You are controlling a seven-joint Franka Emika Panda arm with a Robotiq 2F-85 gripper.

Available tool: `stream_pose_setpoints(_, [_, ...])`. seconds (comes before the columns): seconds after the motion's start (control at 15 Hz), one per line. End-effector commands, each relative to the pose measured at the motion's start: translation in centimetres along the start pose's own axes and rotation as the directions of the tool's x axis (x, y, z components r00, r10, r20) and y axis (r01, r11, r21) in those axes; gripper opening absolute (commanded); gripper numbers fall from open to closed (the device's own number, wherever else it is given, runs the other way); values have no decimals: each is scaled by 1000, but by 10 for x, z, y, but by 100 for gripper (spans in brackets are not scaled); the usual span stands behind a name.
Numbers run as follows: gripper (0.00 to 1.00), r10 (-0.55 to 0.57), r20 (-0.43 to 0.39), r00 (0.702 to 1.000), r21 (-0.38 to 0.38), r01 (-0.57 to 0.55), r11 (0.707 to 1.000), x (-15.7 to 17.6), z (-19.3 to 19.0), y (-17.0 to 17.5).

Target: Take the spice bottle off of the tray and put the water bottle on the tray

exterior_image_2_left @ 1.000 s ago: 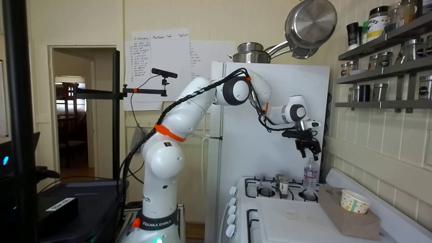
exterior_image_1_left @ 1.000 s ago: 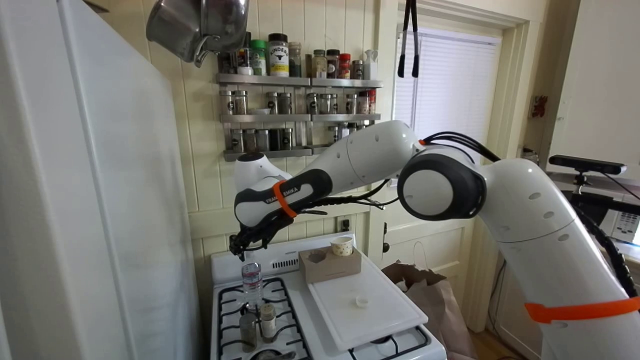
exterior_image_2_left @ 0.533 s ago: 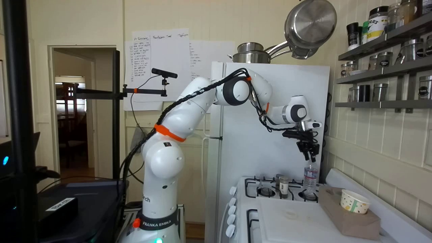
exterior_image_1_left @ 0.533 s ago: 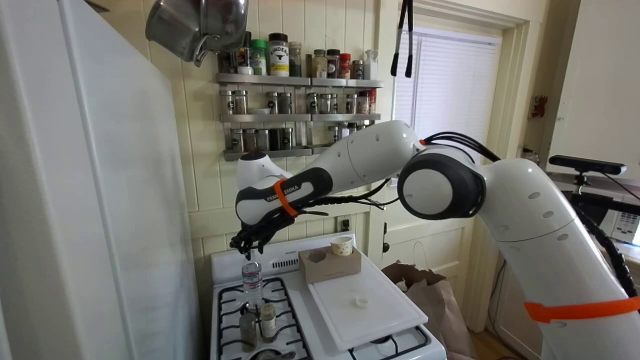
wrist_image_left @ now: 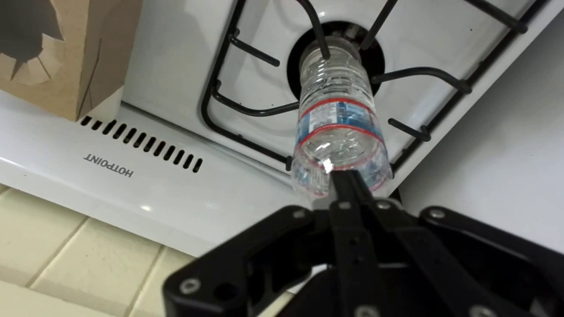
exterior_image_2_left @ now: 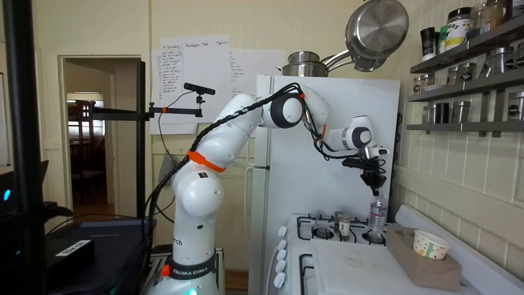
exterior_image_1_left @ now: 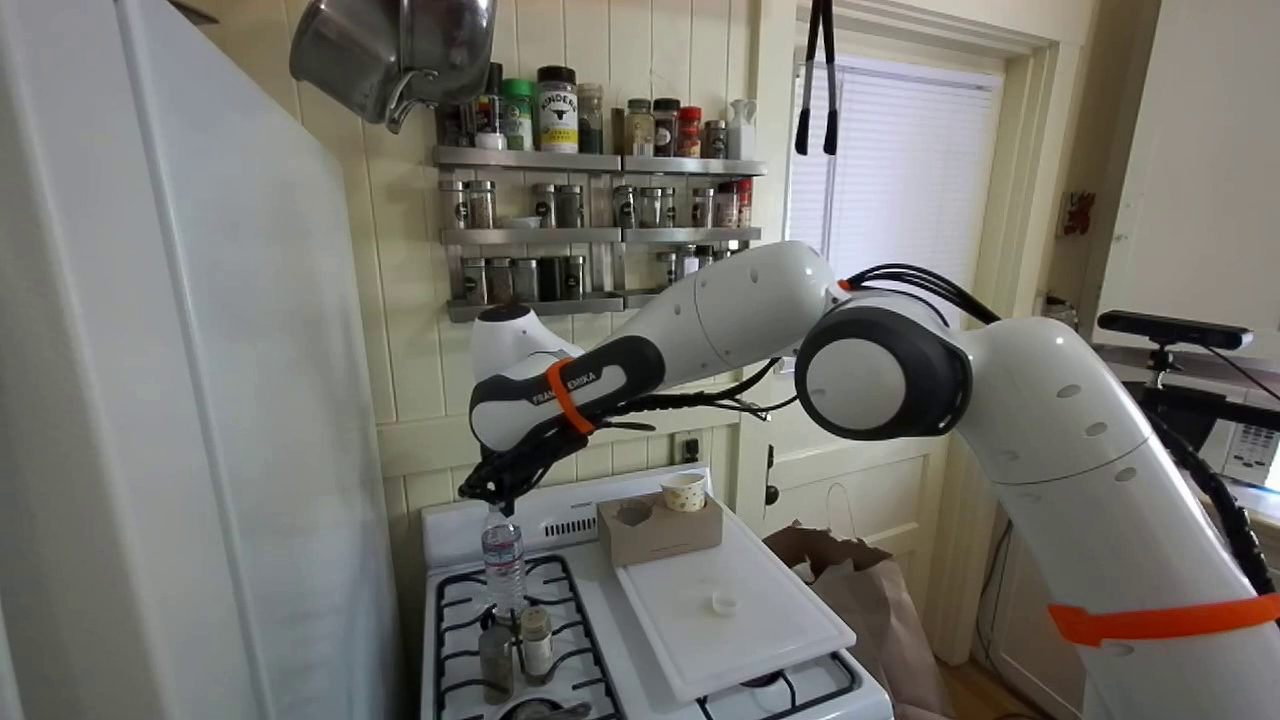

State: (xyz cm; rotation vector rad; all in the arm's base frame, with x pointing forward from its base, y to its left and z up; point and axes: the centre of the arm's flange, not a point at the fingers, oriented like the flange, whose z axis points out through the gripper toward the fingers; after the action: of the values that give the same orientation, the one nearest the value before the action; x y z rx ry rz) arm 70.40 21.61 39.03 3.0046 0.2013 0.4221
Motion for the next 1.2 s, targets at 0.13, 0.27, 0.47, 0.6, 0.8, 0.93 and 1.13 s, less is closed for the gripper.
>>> stream_pose_setpoints(0.13, [49, -26, 18, 999, 23, 26, 999, -2, -6, -6])
stream_pose_setpoints(0.27, [64, -30, 13, 999, 31, 29, 999, -2, -8, -8])
stream_pose_setpoints(0.47, [86, -27, 4, 1000, 47, 27, 999, 1, -2, -5])
stream_pose_setpoints(0.6, [99, -22, 2, 1000, 49, 22, 999, 3, 2, -2])
stream_pose_setpoints(0.8, [100, -21, 4, 1000, 47, 20, 999, 5, 4, 3])
stream_pose_setpoints(0.93, [100, -20, 6, 1000, 44, 20, 999, 6, 5, 4])
stream_pose_setpoints(1.13, [71, -21, 5, 1000, 40, 21, 999, 6, 9, 6])
